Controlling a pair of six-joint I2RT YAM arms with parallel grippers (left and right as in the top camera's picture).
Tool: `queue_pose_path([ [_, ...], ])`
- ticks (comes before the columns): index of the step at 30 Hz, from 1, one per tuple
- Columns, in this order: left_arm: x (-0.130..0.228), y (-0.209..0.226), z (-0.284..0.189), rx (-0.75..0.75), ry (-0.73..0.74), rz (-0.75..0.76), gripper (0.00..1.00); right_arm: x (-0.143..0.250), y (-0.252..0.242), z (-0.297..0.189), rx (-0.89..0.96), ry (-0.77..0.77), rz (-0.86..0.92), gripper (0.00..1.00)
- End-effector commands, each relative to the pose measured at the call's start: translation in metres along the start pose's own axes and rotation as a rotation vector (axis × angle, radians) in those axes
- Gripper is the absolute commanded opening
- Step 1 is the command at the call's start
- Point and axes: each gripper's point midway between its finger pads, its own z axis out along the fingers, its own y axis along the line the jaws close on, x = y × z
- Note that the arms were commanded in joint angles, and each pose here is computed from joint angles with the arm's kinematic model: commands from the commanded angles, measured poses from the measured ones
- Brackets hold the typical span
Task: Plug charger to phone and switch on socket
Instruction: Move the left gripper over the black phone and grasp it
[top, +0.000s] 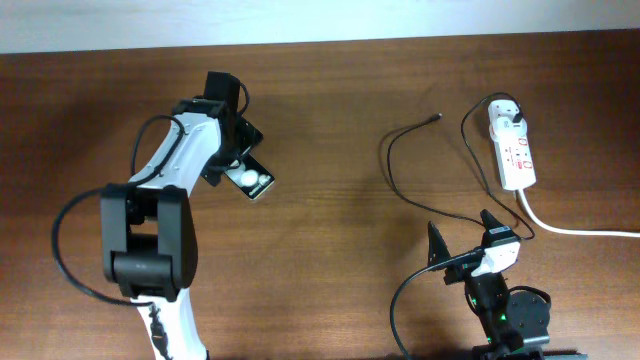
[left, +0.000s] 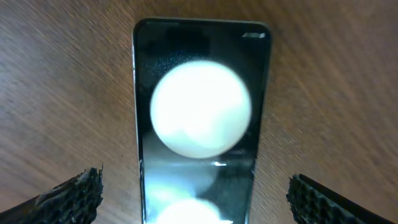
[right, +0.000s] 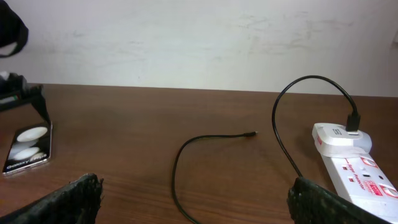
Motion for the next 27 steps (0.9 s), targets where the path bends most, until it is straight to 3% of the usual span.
queue_pose_path([
  [1, 0.001, -0.002, 0.02, -0.021, 0.009, -0.008, 0.99, 0.002, 0.001, 0.0, -0.003, 0.002, 0.003, 0.99],
  [10, 0.008, -0.002, 0.037, -0.023, 0.043, -0.007, 1.0, 0.002, 0.001, 0.0, -0.004, 0.002, 0.003, 0.99],
  [16, 0.014, 0.005, 0.036, -0.054, 0.065, 0.001, 0.84, 0.002, 0.001, 0.0, -0.003, 0.002, 0.003, 0.99],
  [22, 0.028, 0.024, 0.033, -0.129, 0.122, 0.008, 0.84, 0.002, 0.001, 0.0, -0.003, 0.002, 0.003, 0.99],
  [23, 0.032, 0.03, 0.032, -0.153, 0.141, 0.01, 0.79, 0.002, 0.001, 0.0, -0.003, 0.002, 0.003, 0.99],
  [27, 0.038, 0.038, 0.029, -0.186, 0.171, 0.048, 0.77, 0.002, 0.001, 0.0, -0.003, 0.002, 0.003, 0.99],
])
